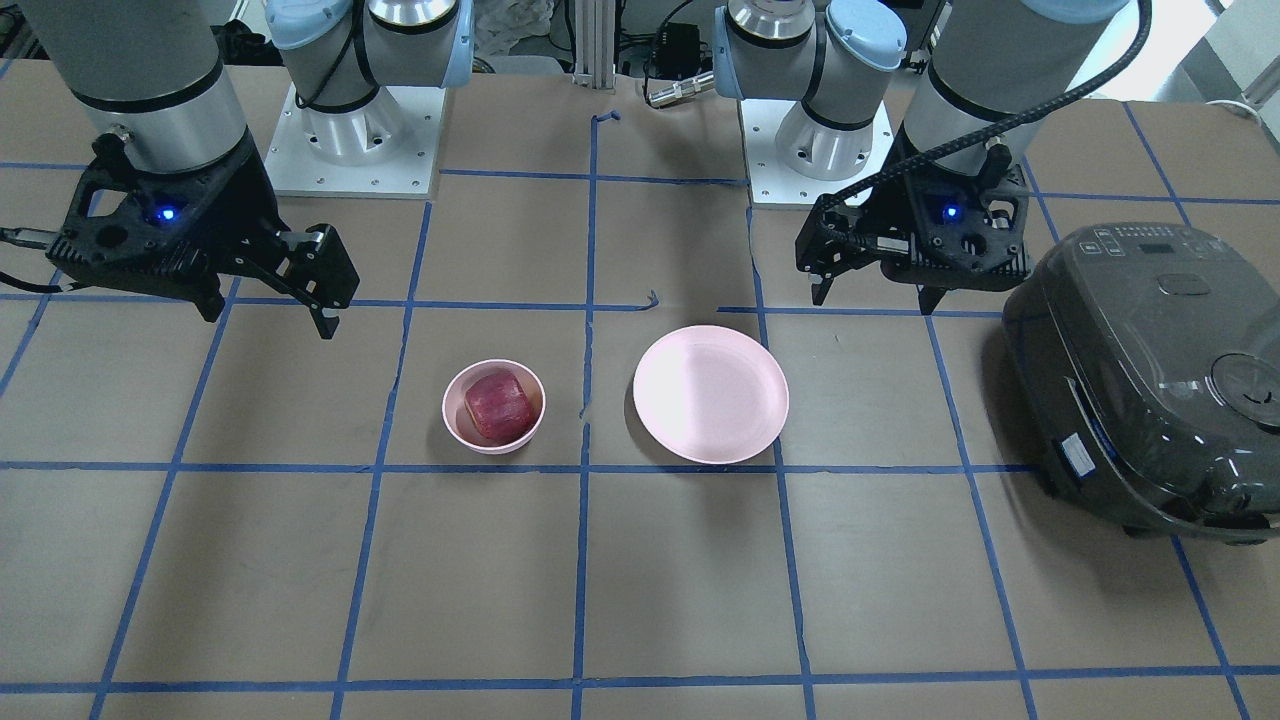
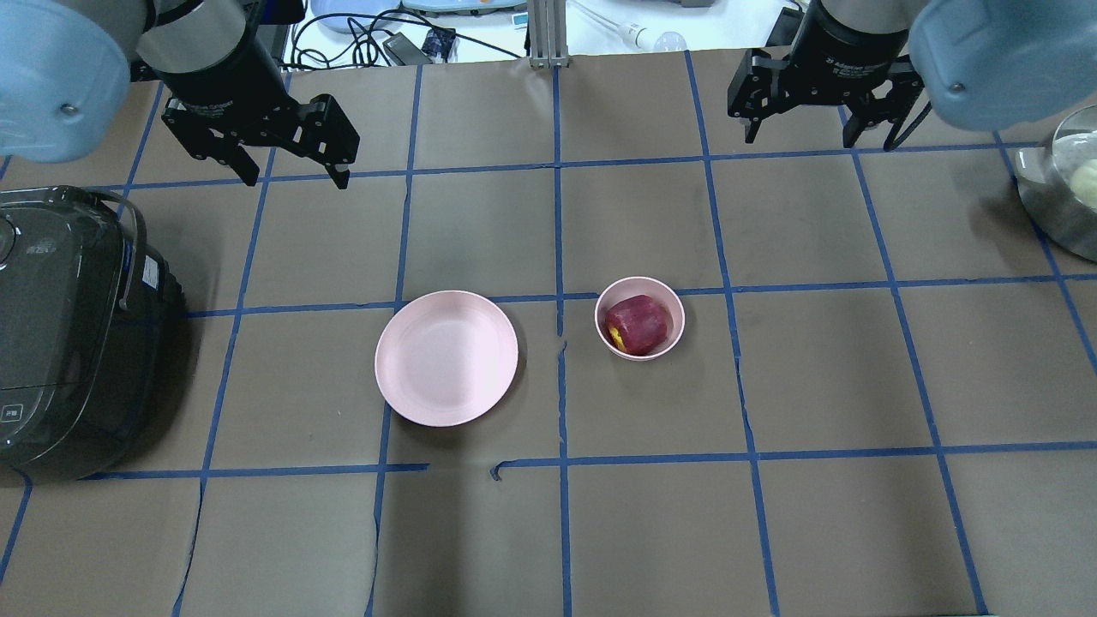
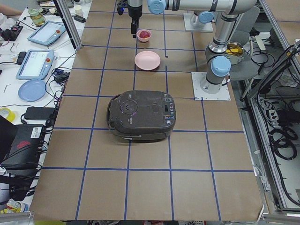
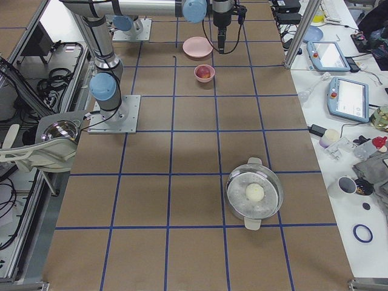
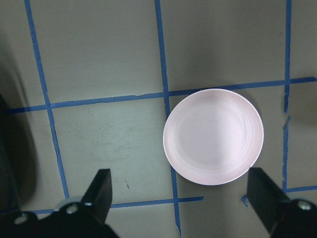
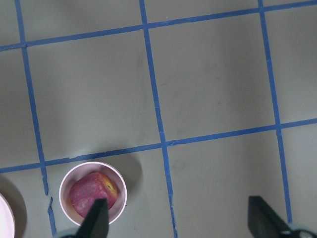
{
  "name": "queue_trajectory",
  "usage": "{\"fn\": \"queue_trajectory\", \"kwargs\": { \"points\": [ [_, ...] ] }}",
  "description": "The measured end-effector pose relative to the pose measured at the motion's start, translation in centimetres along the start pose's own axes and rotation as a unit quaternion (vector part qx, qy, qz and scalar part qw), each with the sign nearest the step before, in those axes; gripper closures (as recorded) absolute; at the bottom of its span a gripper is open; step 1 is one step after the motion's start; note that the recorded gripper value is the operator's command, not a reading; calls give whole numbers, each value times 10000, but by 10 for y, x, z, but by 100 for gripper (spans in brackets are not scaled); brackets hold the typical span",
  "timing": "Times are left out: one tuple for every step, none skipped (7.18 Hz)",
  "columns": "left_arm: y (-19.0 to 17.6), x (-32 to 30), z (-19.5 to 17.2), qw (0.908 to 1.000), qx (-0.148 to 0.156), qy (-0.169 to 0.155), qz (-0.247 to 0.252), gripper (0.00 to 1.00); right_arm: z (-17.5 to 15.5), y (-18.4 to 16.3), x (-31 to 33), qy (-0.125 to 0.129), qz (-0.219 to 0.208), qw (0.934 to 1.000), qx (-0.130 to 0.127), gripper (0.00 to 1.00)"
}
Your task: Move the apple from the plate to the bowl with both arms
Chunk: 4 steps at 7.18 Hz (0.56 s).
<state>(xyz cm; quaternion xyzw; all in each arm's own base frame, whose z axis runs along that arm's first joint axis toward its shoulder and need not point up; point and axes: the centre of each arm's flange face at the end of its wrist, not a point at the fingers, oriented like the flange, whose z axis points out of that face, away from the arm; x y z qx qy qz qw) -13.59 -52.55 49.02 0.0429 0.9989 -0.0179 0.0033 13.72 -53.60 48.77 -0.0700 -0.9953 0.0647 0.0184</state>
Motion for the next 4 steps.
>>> {"fn": "queue_trajectory", "kwargs": {
  "points": [
    [0, 0, 0, 10000, 1, -2, 0, 3, 0, 0, 0, 0, 0, 10000, 0, 0],
    [0, 0, 0, 10000, 0, -7, 3, 1, 0, 0, 0, 0, -2, 10000, -2, 0],
    [-1, 0, 1, 10000, -8, -11, 10, 1, 0, 0, 0, 0, -5, 10000, -4, 0],
    [-2, 0, 2, 10000, -11, -11, 12, 0, 0, 0, -1, 0, -6, 10000, -4, 0]
  ]
}}
